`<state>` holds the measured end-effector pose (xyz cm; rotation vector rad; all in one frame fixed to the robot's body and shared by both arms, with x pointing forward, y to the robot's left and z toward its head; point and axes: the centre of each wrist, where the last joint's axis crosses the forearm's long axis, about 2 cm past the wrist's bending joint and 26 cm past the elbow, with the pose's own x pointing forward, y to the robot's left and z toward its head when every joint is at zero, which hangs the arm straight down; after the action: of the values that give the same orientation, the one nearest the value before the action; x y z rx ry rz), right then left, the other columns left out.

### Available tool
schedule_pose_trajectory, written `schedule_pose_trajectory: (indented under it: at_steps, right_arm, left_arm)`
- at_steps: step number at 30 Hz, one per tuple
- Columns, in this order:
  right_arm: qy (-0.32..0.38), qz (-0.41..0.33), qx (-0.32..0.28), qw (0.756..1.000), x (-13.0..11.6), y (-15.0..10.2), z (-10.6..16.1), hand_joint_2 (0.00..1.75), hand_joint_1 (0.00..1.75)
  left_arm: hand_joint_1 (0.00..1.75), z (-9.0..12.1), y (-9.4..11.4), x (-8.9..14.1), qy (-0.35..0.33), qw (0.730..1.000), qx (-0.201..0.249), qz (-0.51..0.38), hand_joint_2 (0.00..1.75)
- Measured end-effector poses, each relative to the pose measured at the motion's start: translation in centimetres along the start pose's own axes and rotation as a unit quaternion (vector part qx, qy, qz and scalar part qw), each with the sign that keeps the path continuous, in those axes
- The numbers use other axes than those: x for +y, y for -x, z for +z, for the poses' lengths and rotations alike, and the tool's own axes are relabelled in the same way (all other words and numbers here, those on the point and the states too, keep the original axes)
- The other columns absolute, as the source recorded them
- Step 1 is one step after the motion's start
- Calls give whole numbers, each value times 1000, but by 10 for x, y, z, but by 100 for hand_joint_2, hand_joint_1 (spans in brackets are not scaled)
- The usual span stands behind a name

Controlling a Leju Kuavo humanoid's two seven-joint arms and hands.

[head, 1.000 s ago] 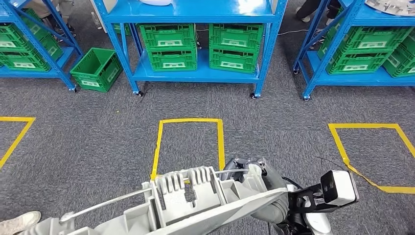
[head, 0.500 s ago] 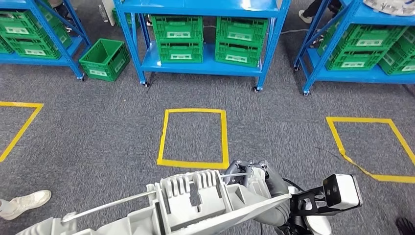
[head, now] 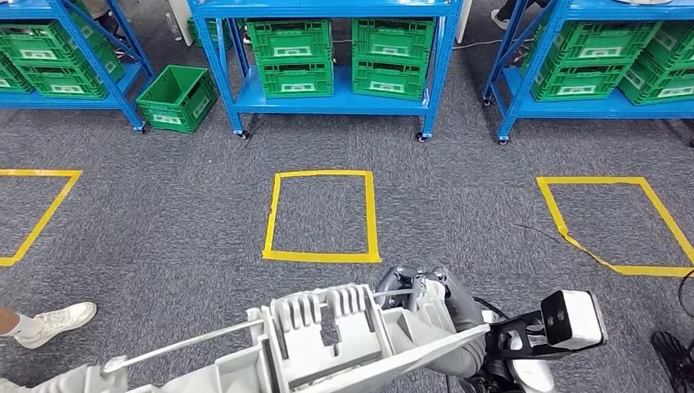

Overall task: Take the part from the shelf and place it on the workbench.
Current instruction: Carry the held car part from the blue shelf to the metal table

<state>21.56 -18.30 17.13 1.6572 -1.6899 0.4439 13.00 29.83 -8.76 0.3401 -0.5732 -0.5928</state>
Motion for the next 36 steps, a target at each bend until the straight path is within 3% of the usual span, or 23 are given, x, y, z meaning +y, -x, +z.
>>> schedule_pose_trajectory:
  at_steps: [36]
  right_arm:
    - [-2,-13,-3,1000,2,1,3,175,175]
  left_arm:
    - [0,1,5,0,3,1000,9,-15,175]
